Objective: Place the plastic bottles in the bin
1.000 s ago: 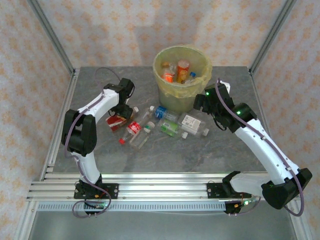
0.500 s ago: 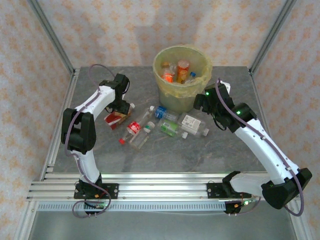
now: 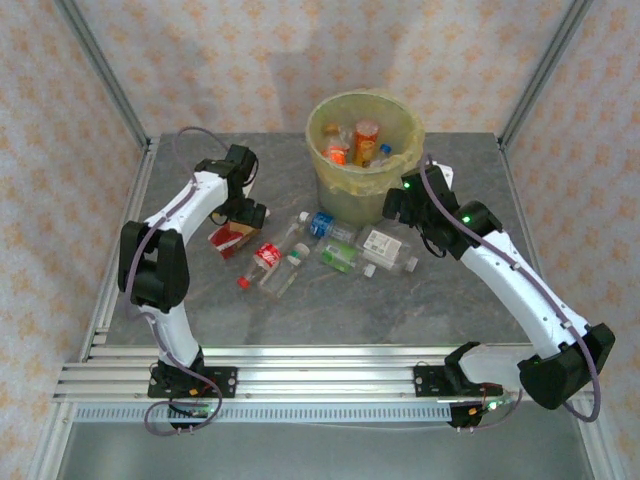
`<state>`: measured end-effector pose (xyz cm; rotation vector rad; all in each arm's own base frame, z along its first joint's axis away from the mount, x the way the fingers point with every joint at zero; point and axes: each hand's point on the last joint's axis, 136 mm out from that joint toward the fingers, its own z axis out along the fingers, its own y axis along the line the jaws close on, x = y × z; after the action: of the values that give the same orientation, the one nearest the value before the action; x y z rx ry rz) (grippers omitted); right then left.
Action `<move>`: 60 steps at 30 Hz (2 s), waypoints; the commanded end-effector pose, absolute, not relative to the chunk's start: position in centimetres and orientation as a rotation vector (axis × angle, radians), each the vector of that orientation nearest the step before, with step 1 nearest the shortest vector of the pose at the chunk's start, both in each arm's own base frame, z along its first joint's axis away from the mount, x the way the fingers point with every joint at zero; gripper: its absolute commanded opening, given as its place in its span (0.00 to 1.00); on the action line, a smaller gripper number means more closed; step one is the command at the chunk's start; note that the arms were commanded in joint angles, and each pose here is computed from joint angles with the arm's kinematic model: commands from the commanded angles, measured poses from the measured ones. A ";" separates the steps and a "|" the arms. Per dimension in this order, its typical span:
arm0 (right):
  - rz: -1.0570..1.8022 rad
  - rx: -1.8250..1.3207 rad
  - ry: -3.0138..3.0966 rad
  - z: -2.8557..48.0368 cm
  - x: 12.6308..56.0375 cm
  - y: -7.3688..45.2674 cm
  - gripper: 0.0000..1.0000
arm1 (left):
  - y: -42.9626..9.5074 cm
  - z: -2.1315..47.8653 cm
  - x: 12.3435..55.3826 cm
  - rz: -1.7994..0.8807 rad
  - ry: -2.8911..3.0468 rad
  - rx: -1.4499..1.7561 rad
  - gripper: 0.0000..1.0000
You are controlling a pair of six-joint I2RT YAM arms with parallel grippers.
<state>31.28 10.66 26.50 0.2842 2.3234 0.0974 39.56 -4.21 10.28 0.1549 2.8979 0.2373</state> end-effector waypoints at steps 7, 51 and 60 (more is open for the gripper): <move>0.074 0.312 2.304 26.8 31.0 9.9 0.99 | -3.5 7.3 40.1 0.328 2.985 0.214 1.00; -0.047 0.392 2.171 27.3 29.5 6.2 0.99 | -15.2 41.4 42.7 -0.321 1.974 0.171 0.64; -0.017 0.400 2.182 26.5 29.3 6.5 0.99 | -20.4 49.3 44.7 -0.585 1.692 0.109 0.65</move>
<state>29.46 6.88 26.00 0.3648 2.2172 -0.0307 44.12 -18.45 45.21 0.1319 1.8383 -0.4653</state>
